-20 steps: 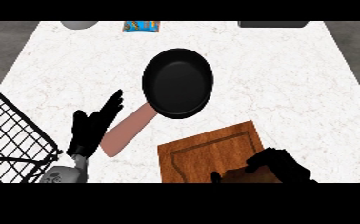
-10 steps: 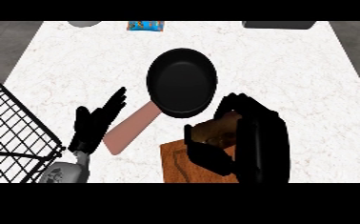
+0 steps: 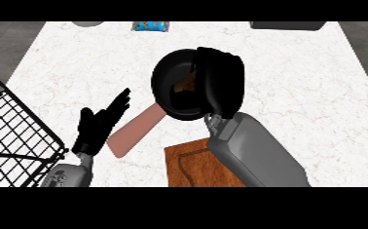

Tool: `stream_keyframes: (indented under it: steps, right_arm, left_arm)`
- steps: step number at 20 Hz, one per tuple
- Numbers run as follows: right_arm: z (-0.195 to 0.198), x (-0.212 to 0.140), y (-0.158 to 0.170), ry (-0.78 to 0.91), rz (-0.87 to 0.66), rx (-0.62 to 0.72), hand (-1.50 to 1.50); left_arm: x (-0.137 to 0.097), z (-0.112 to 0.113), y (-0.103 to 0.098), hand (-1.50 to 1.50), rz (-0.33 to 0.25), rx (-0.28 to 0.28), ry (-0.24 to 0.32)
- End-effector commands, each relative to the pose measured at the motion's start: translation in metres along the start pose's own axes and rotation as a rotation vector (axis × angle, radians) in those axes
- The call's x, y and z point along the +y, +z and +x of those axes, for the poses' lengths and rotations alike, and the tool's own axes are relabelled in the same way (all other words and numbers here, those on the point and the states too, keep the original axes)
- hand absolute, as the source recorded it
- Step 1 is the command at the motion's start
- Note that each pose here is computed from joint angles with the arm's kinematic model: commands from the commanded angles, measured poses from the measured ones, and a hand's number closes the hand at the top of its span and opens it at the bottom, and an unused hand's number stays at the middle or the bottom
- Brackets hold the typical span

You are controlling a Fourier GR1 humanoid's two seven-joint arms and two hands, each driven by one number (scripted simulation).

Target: Pick the sweet potato from the cutting board and place it in the pot

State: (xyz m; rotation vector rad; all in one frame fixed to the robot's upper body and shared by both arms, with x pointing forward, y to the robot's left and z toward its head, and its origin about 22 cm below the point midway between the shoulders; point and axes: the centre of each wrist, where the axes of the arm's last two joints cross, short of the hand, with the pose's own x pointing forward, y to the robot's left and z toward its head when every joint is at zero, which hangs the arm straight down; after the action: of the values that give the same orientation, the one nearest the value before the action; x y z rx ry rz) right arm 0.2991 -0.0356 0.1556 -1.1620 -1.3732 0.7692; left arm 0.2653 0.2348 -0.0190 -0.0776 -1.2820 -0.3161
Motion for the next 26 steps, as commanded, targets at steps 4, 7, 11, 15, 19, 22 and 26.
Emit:
stream_keyframes:
  steps: [4,7,11,15,19,22,26]
  right_arm:
    - [0.024,0.023,-0.049,0.325,0.109,0.134,1.50]
    - [0.010,0.043,-0.061,0.315,0.292,0.225,1.50]
    - [0.000,0.051,-0.071,0.292,0.445,0.395,-1.50]
    - [0.019,0.054,-0.078,0.238,0.446,0.386,-1.50]
    - [0.027,0.042,-0.070,-0.090,0.241,0.210,-1.50]
    - [0.033,0.018,-0.077,-0.316,0.080,0.145,-1.50]
    - [0.034,0.010,-0.077,-0.533,-0.114,0.165,-1.50]
  left_arm:
    - [0.004,0.005,-0.007,0.00,-0.006,-0.020,-0.001]
    - [-0.008,-0.011,0.003,0.00,-0.034,-0.007,-0.001]
    - [-0.001,0.019,-0.008,0.00,-0.019,-0.018,-0.014]
    - [-0.015,0.000,-0.004,0.00,-0.040,-0.024,-0.013]
    - [-0.019,0.002,-0.011,0.00,-0.022,-0.023,-0.006]
    - [-0.017,0.000,-0.009,0.00,-0.029,-0.010,0.012]
    - [-0.006,-0.005,-0.011,0.00,0.001,0.001,-0.001]
